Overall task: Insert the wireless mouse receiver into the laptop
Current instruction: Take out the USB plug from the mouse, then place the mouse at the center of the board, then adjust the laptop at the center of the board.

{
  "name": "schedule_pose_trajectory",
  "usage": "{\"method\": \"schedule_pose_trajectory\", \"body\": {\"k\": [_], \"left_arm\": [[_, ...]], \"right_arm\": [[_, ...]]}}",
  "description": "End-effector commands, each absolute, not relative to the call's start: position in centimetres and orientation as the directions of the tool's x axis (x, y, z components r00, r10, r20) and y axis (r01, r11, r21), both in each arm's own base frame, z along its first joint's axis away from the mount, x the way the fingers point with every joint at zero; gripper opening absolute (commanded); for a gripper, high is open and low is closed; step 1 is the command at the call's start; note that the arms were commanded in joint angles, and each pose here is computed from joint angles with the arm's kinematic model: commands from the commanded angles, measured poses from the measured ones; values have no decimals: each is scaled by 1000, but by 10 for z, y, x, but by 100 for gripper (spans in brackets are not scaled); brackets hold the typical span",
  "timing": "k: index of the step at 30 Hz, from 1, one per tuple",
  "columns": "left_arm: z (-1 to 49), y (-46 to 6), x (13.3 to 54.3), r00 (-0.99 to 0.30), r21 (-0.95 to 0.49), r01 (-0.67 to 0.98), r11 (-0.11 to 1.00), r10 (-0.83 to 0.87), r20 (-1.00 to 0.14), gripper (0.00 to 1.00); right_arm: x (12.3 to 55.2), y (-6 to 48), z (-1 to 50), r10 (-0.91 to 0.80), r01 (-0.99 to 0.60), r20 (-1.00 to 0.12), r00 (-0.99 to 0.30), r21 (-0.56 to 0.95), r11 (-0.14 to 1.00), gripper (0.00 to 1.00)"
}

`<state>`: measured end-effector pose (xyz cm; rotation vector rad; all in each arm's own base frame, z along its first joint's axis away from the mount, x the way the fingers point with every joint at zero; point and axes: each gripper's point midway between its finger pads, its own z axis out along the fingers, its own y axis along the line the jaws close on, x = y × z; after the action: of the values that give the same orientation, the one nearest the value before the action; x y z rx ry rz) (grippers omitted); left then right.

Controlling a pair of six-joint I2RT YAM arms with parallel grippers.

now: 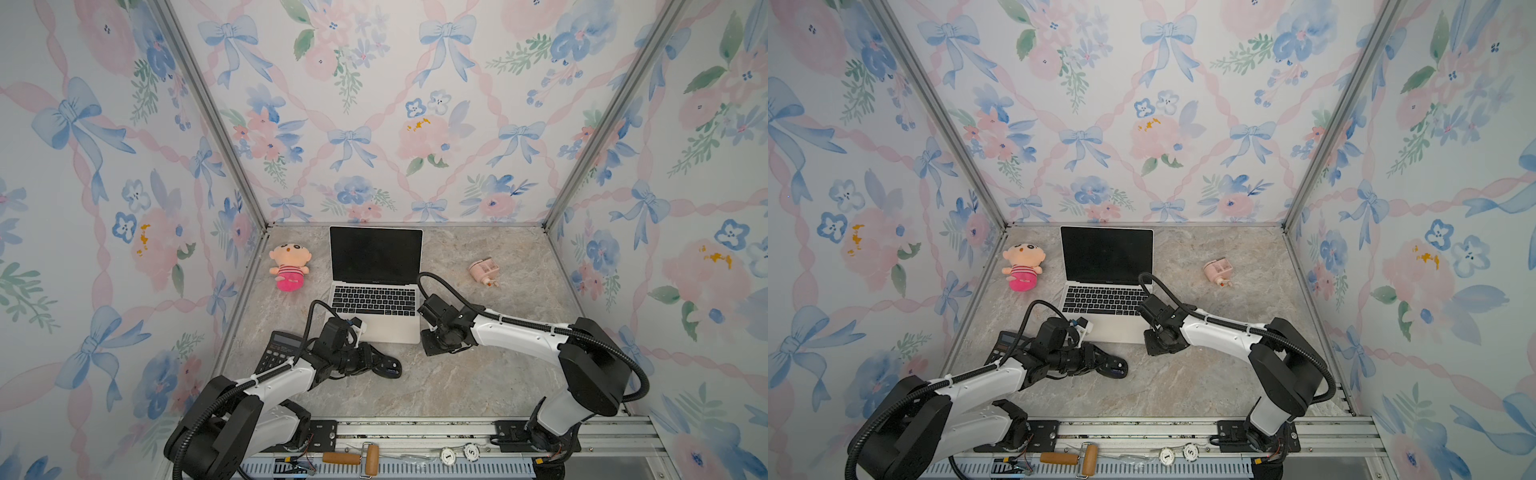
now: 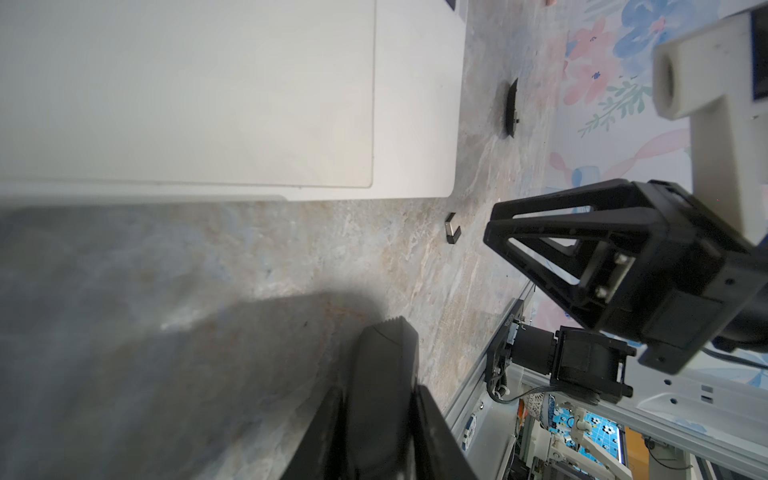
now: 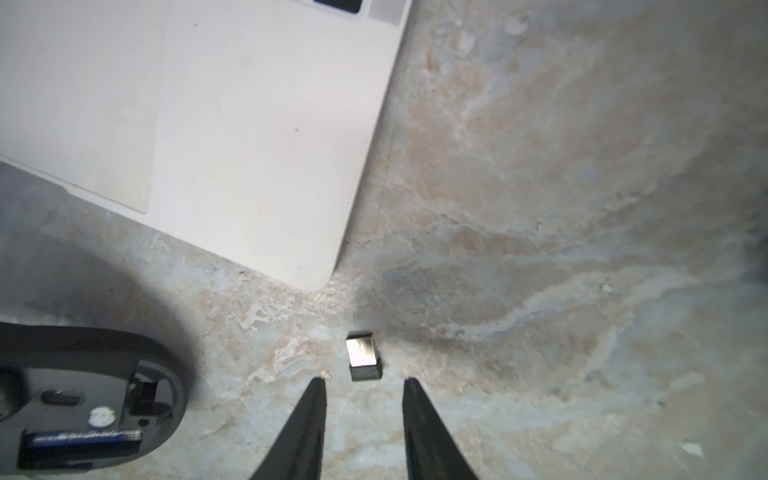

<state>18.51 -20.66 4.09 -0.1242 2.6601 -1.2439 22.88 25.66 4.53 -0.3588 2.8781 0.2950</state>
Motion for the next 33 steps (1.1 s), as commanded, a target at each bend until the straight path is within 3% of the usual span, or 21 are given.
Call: {"method": "schedule_pose_trajectory", "body": {"k": [1, 9, 13, 25, 33], "left_arm": [[25, -190, 180, -978, -700, -35, 714, -169, -124, 39], [39, -175, 196, -966, -678, -37, 734, -199, -163, 64], [45, -153, 213, -947, -662, -72, 746, -259, -188, 71], [27, -101, 263, -874, -631, -225, 742, -440, -206, 44], [11, -89, 280, -842, -595, -272, 756, -487, -233, 40]], "right_arm": [[243, 256, 51, -202, -252, -256, -945, 184, 950, 34], [256, 254, 41, -197, -243, -235, -952, 186, 952, 34], [261, 257, 32, -214, -254, -220, -952, 172, 952, 33], [268, 271, 18, -240, -281, -209, -948, 196, 939, 31], [265, 279, 16, -269, -312, -213, -939, 204, 928, 29]]}}
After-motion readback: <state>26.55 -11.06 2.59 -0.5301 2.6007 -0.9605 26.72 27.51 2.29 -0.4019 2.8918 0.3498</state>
